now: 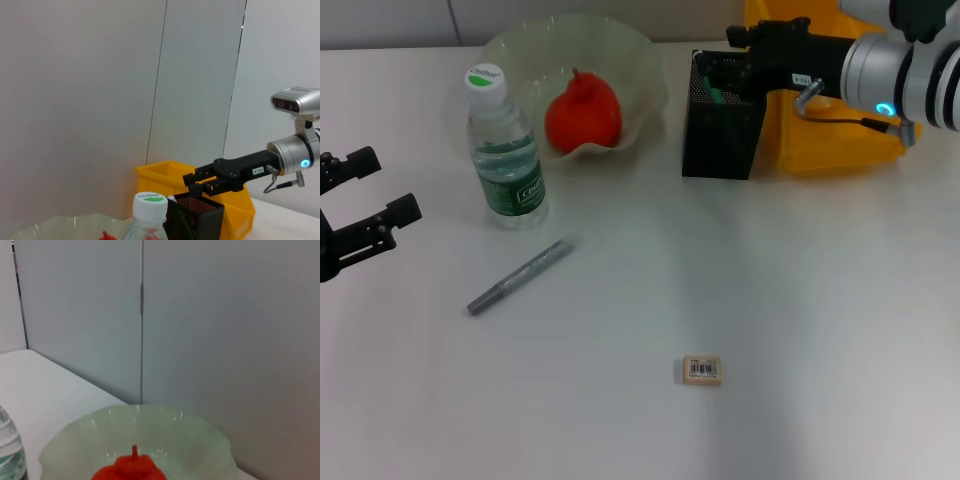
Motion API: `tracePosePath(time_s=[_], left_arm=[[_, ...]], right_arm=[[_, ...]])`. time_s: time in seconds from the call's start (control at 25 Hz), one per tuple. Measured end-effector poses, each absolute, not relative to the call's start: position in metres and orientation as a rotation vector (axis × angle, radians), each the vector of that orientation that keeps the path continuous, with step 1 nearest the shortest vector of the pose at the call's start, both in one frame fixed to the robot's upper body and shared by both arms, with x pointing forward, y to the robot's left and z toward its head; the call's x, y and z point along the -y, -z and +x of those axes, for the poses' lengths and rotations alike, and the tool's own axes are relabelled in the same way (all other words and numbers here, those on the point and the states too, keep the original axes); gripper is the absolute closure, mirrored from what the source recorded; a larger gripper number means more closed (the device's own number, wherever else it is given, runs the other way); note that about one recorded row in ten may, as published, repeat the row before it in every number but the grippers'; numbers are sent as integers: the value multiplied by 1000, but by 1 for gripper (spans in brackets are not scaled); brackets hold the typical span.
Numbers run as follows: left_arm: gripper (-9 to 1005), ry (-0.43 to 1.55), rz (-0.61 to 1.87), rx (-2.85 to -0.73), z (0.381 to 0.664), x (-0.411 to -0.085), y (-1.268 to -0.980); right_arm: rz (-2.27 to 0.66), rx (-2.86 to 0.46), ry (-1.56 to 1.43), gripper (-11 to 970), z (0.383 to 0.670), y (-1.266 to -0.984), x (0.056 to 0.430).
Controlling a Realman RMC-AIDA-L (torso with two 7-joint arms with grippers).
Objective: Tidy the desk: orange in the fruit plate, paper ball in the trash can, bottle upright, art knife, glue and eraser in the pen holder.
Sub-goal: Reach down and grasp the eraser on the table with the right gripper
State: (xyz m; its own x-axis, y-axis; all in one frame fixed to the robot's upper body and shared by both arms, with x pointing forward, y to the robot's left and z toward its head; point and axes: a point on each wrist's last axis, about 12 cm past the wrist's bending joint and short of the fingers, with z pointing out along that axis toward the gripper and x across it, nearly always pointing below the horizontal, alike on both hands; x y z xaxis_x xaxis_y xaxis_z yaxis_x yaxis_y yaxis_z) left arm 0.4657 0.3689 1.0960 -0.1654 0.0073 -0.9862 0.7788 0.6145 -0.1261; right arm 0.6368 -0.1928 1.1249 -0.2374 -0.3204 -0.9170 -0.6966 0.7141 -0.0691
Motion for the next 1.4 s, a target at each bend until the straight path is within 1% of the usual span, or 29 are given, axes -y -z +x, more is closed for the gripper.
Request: tracePosePath(time_s=[0.12, 0.16, 0.2, 0.24, 0.28, 0.32, 0.36, 0.4, 0.44, 0.48, 0.56, 0.6, 0.72, 0.76, 0.8, 0.96, 1.0, 1.12, 1.16, 1.2, 1.32, 1.36, 1.4], left_arm=[[192, 780, 670, -1607, 465, -370, -1096], [192, 782, 676, -1608, 464, -370, -1096], [192, 782, 676, -1608, 464, -370, -1096], [192, 785, 680, -1608, 464, -370, -1097], [192, 788, 685, -1607, 464, -371, -1097], [192, 792, 691, -1604, 463, -371, -1098], [192, 804, 706, -1601, 462, -371, -1099], [192, 804, 706, -1601, 462, -371, -1099], [192, 822, 738, -1600, 461, -370, -1100], [192, 822, 738, -1600, 461, -370, -1100], [192, 850, 796, -1600, 463, -366, -1103], [192, 850, 796, -1600, 463, -366, -1103], [192, 859, 864, -1625, 469, -362, -1108], [192, 858, 910, -1664, 474, -358, -1112], [192, 858, 910, -1664, 474, -358, -1112], [193, 850, 987, -1709, 487, -347, -1121], [194, 850, 987, -1709, 487, -347, -1121], [194, 848, 996, -1697, 490, -344, -1121], [194, 850, 1001, -1691, 492, -343, -1121], [194, 850, 1001, -1691, 492, -343, -1121], [194, 880, 1023, -1694, 493, -342, -1121], [194, 920, 1051, -1700, 492, -341, -1120], [194, 920, 1051, -1700, 492, -341, -1120]], right_arm=[[-801, -1812, -457, 456, 635, -1132, 192], [-808, -1789, -502, 421, 629, -1142, 193], [-808, -1789, -502, 387, 629, -1142, 193], [-831, -1771, -552, 352, 620, -1158, 195], [-831, -1771, -552, 343, 620, -1158, 195], [-847, -1778, -568, 334, 614, -1166, 196], [-897, -1808, -560, 324, 604, -1182, 197], [-897, -1808, -560, 315, 604, -1182, 197], [-968, -1857, -526, 306, 594, -1198, 197], [-968, -1857, -526, 307, 594, -1198, 197], [-1080, -1935, -498, 308, 579, -1215, 196], [-1080, -1935, -498, 308, 579, -1215, 196], [-1191, -1980, -523, 310, 564, -1222, 199], [-1240, -2012, -559, 310, 555, -1223, 204], [-1240, -2012, -559, 311, 555, -1223, 204], [-1379, -2103, -596, 313, 536, -1217, 206], [-1379, -2103, -596, 313, 536, -1217, 206], [-1491, -2157, -569, 315, 529, -1212, 193], [-1582, -2200, -499, 315, 526, -1207, 181], [-1582, -2200, -499, 316, 526, -1207, 181], [-1720, -2219, -402, 317, 522, -1201, 160], [-1806, -2214, -362, 318, 518, -1199, 145], [-1806, -2214, -362, 317, 518, -1199, 145]])
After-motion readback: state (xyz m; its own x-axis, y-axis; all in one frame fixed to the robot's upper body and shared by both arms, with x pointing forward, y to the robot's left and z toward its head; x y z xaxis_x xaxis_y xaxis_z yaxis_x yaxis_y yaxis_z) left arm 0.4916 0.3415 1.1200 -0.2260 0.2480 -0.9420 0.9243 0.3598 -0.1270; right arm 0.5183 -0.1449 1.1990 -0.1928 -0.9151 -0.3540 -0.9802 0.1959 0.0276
